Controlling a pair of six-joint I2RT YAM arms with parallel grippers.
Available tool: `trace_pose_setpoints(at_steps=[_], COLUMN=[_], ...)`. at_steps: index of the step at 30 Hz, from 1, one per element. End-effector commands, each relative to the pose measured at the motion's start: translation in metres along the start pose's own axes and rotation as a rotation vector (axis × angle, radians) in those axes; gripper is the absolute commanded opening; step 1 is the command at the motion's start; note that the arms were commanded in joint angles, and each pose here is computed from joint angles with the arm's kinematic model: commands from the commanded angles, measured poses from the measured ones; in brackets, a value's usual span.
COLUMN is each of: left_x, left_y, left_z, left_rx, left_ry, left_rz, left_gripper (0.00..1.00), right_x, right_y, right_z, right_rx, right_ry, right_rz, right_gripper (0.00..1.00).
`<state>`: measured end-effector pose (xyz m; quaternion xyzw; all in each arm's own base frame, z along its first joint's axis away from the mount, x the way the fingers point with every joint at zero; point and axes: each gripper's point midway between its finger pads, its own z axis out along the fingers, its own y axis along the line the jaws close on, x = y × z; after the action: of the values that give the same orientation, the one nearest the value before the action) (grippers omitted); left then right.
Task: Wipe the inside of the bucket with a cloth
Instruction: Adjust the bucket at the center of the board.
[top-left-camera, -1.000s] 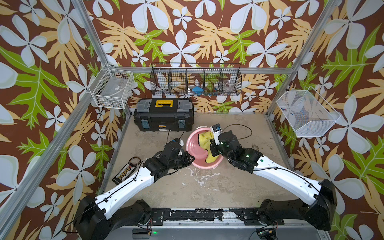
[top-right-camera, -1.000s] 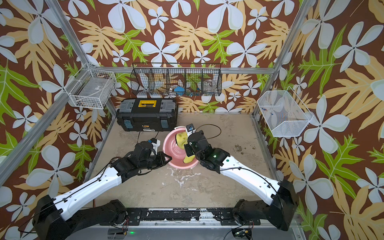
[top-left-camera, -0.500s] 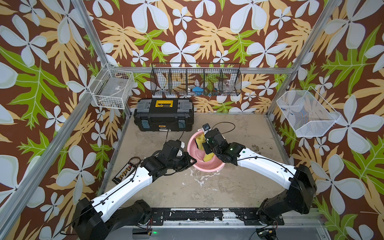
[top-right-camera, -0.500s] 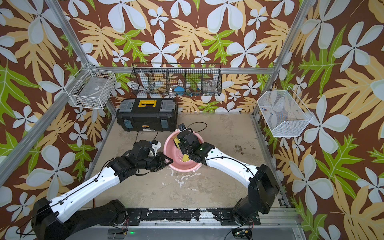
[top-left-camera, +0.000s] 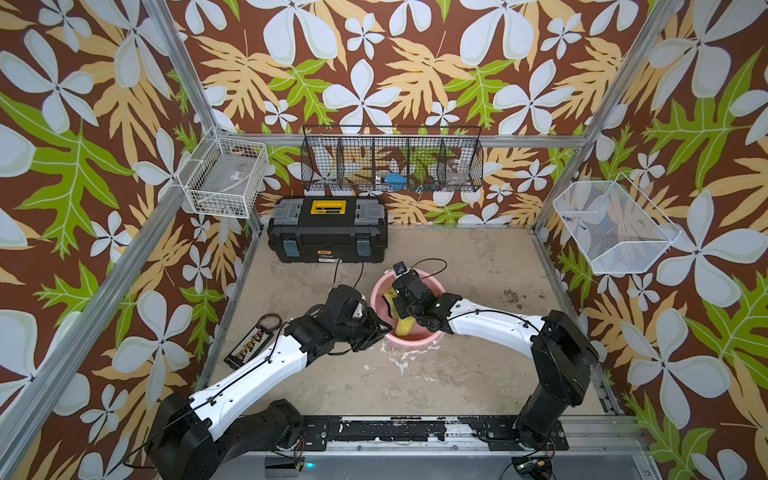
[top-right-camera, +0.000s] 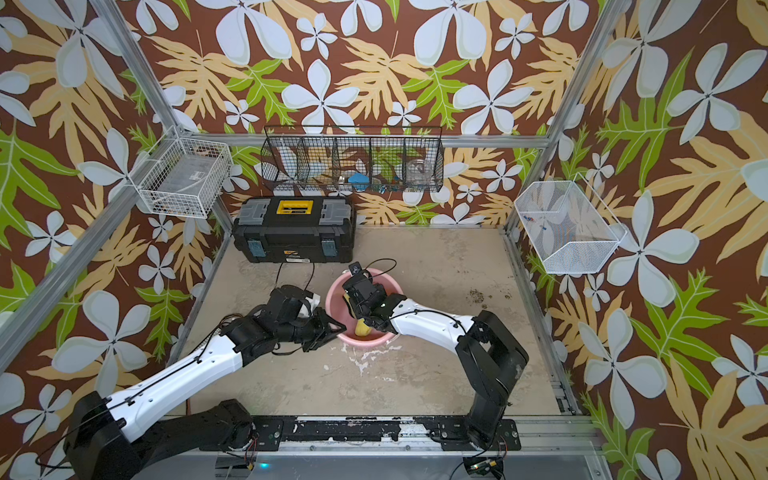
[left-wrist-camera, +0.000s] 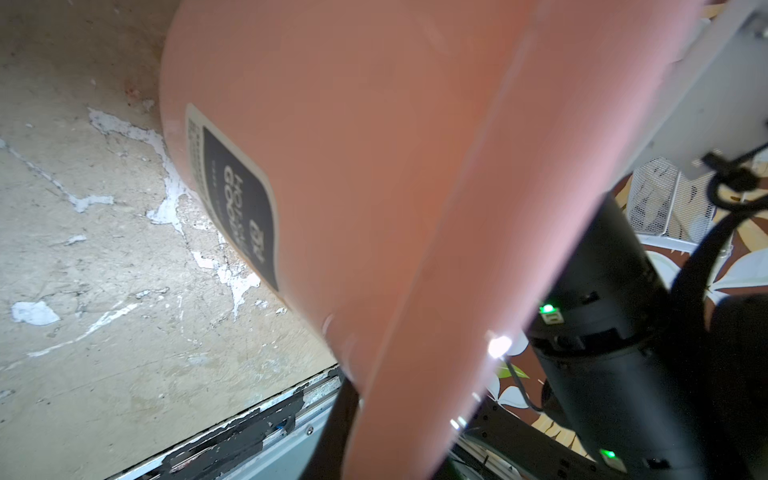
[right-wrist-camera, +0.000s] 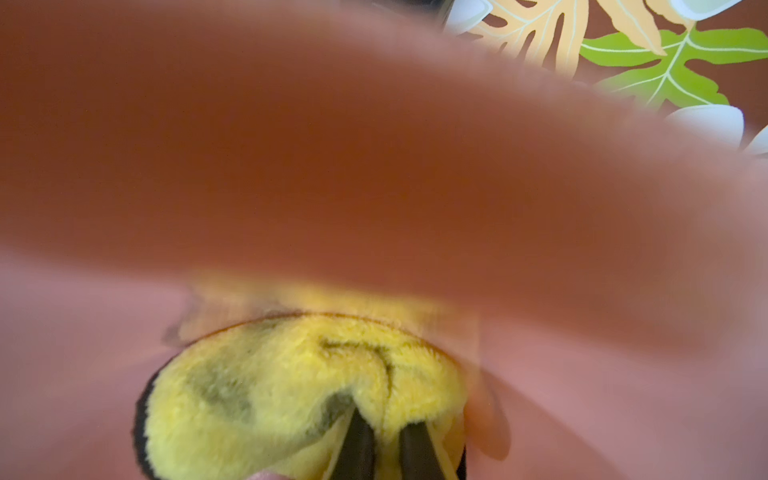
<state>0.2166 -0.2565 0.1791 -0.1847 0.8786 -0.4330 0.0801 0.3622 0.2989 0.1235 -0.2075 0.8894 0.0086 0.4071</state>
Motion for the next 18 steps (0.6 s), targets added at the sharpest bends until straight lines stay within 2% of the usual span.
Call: trace_pose_setpoints(at_steps=[1,5,10,18], left_x=[0.0,-0.018,-0.034,-0.066], left_y=[-0.011,-0.011,-0.009,-0.013], left_z=[-0.001,-0.004,0.0,0.002], left_rx=[0.021,-0.048,-0.135,-0.344], left_ry=[0.022,-0.027,-0.054,-0.09], left_rz=[0.142,0.191,0.253,0.39], left_gripper=[0.0,0.08,0.12,0.23], right_x=[0.024,0.027,0.031,0.027], right_y=[0.004,0.008,0.014,0.018], right_z=[0.006,0.009,0.011,0.022], right_rx=[-0.014,-0.03,-0.045,-0.024], right_ry=[0.095,0.104,0.109,0.138], right_rz=[-0.045,-0.048,-0.046,-0.059], right_gripper=[0.0,0.0,0.0,0.0])
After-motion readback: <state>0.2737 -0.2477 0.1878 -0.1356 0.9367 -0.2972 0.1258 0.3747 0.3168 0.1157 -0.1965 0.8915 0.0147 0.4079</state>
